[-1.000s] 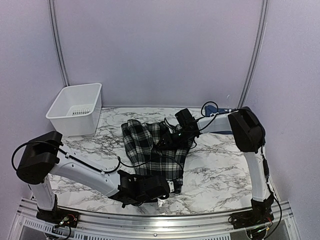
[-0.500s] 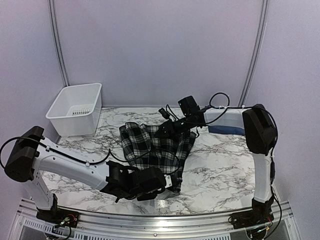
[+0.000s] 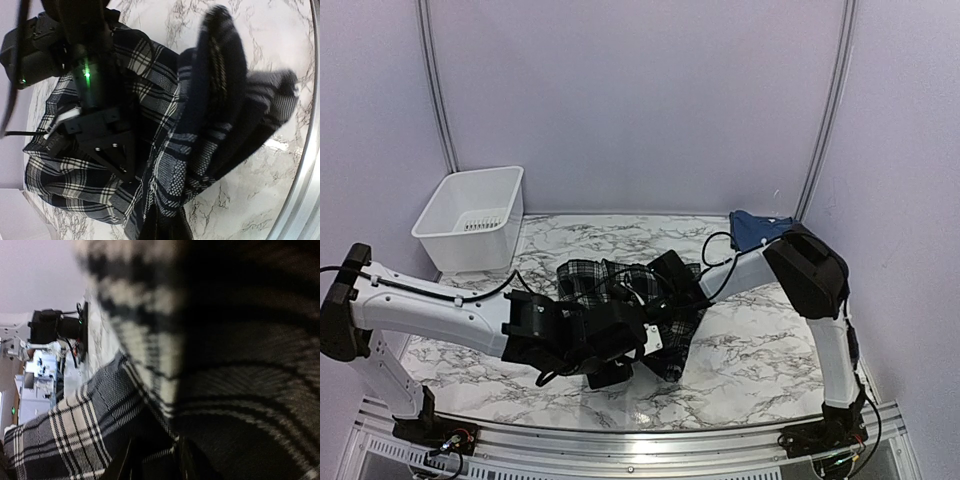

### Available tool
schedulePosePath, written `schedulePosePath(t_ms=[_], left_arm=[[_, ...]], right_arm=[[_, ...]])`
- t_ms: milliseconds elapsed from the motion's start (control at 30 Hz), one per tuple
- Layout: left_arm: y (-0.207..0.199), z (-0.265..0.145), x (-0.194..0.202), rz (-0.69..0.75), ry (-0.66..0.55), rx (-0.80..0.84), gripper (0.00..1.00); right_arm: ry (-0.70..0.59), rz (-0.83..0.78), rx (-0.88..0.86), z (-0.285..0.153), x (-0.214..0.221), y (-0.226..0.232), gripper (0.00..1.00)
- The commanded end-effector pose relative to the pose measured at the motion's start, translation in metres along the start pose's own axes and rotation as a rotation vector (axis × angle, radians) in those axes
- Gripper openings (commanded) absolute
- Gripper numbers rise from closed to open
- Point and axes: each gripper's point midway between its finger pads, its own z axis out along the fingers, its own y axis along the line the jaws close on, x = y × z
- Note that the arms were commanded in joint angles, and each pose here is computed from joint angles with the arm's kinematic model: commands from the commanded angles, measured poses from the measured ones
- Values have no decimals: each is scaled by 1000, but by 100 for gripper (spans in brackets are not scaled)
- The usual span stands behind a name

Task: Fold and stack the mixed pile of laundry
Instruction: Fold the rectangle-folded skirt at the center of the board.

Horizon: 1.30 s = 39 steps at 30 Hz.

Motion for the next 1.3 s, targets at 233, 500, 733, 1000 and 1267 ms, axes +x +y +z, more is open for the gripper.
schedulePosePath(t_ms=[233,500,733,1000,1267], left_arm=[[56,-77,-45,-80,-151,93,0],[10,-92,-41,-63,-169,345,0],[-5,-102,-41,-58,-179,444,0],[-2,-96,-45,-101,-165,457,0],[42,-70,-43,-148,-135,360,0]], right_arm=[[182,-77,-168,23,85,79,34],[105,-188,-103,-26,11,103,42],[-28,-260,53,-70,-85,65,50],[-48,-205,221,-72,-108,-12,56],[69,-128,94,-37,-56,-28,45]])
